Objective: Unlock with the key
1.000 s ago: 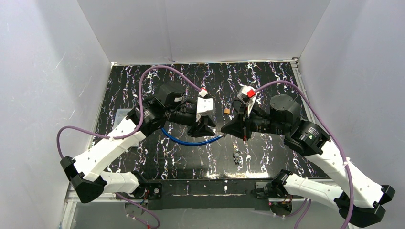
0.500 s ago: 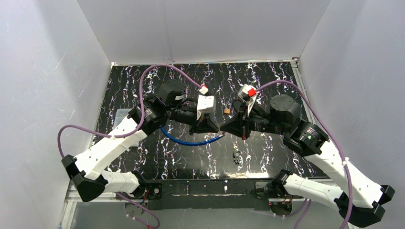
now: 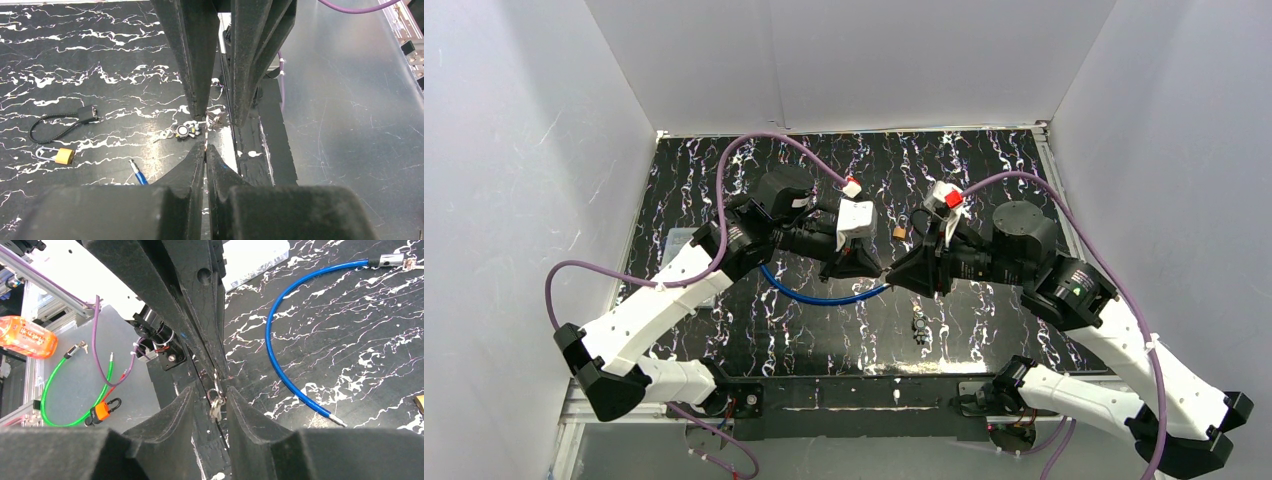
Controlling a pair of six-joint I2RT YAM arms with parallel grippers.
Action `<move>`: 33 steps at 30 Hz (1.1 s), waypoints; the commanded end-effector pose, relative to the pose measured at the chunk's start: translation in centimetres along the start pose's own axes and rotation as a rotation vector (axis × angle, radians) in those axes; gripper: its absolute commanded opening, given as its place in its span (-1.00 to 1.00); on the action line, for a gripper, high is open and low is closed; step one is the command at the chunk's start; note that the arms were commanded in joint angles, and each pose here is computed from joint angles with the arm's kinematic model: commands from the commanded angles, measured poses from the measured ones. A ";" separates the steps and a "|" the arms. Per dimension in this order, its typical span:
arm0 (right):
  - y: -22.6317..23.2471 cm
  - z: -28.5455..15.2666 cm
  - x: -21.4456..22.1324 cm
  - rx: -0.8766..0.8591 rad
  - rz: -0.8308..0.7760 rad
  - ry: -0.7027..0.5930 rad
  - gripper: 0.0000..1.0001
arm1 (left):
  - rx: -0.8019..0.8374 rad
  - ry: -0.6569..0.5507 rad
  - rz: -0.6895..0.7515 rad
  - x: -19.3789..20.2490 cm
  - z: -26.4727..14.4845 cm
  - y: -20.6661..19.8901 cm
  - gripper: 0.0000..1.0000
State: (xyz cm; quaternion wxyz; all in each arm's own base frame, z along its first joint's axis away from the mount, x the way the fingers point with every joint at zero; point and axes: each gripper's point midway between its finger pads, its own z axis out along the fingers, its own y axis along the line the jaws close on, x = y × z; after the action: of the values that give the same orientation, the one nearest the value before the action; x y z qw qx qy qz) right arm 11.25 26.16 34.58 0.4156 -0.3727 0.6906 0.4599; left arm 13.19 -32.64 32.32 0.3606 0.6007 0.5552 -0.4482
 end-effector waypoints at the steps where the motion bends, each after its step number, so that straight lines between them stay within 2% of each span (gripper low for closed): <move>1: 0.4 0.1 0.1 -0.026 -0.025 0.009 -0.27 | 0.011 -0.018 0.031 -1.3 -0.7 -0.5 -1.00; 17: -0.8 -0.6 -2.6 0.062 -0.115 -0.075 -0.20 | 0.027 -0.010 0.034 -1.0 -0.8 -0.9 -1.00; 28: -0.4 1.1 -3.5 0.004 -0.111 -0.102 -0.16 | 0.031 -0.009 0.034 -1.1 -0.8 -0.9 -1.00; 33: -0.4 1.4 -3.3 -0.004 -0.103 -0.090 -0.26 | 0.029 -0.011 0.039 -1.2 -0.8 -0.9 -1.00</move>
State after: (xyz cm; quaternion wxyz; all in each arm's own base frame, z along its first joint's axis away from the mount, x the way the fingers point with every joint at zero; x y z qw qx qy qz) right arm 13.13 27.28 34.37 0.4392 -0.3862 0.6827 0.4380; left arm 13.03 -32.35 32.39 0.3582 0.6080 0.5527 -0.4433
